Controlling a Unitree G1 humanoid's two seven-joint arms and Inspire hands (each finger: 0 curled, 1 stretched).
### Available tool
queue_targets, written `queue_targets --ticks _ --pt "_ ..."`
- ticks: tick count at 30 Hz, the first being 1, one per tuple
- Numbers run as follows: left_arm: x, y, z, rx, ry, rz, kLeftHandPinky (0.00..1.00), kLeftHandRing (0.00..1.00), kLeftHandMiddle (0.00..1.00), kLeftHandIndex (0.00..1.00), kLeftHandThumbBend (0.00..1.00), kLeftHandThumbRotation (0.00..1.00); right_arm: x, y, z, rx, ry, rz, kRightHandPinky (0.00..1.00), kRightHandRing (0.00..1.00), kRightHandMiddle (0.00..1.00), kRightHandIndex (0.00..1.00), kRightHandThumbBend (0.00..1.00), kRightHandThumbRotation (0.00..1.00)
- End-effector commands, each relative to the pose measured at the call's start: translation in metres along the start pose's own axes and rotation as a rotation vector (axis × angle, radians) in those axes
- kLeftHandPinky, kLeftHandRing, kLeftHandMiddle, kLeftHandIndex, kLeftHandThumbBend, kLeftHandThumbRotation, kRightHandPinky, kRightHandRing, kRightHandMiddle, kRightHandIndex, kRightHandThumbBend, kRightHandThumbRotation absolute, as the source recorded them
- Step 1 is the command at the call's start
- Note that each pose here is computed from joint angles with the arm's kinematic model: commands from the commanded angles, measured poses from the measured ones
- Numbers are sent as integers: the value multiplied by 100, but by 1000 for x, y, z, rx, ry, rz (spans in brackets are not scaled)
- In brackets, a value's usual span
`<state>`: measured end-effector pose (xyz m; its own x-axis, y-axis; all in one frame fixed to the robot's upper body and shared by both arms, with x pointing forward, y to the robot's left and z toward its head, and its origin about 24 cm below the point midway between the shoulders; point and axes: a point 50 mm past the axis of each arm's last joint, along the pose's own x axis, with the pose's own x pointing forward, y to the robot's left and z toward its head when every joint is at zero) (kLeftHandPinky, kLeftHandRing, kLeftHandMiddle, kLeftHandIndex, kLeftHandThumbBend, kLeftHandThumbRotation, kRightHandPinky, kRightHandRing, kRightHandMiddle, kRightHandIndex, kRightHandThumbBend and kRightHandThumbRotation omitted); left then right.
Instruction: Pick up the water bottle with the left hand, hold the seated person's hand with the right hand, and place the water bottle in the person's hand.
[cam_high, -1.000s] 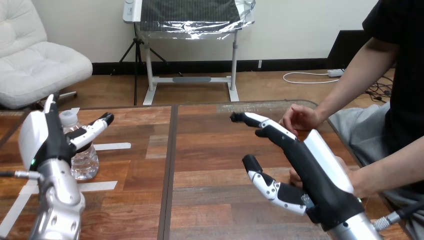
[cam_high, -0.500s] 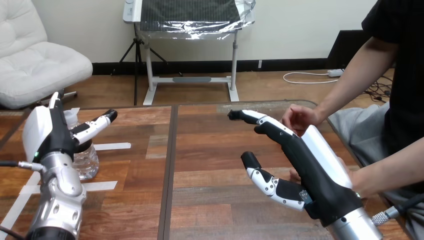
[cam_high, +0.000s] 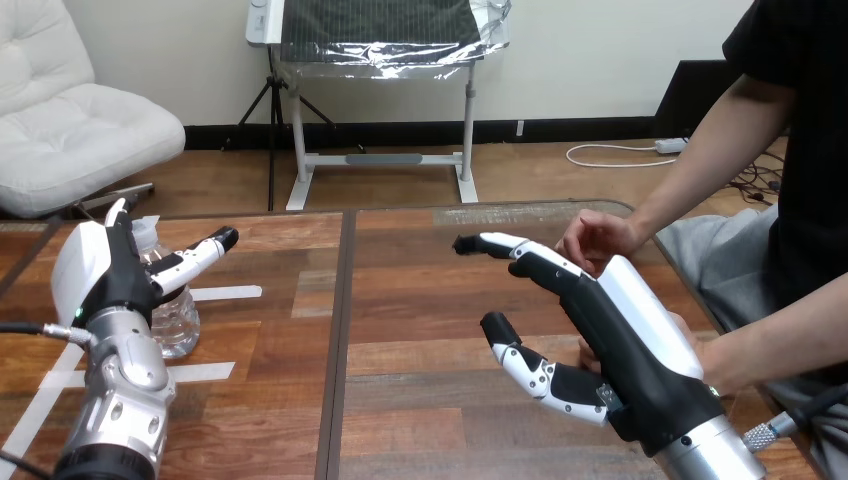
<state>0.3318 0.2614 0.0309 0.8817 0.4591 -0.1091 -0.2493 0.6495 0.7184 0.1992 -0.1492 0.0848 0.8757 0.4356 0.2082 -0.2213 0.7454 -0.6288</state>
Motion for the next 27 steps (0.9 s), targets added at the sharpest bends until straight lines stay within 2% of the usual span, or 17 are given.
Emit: queue_targets --ticks 1,18,27 --pt "11 10 22 23 -55 15 75 86 90 90 93 54 11 -14 10 -36 -72 -35 83 87 86 81 17 0" --pt "11 7 18 81 -28 -4 73 85 89 90 91 56 9 -15 10 -45 -62 -32 83 86 85 80 18 0" --pt "10 6 16 75 -36 40 73 85 89 91 92 55 9 -16 9 -40 -57 -30 83 85 84 79 18 0"
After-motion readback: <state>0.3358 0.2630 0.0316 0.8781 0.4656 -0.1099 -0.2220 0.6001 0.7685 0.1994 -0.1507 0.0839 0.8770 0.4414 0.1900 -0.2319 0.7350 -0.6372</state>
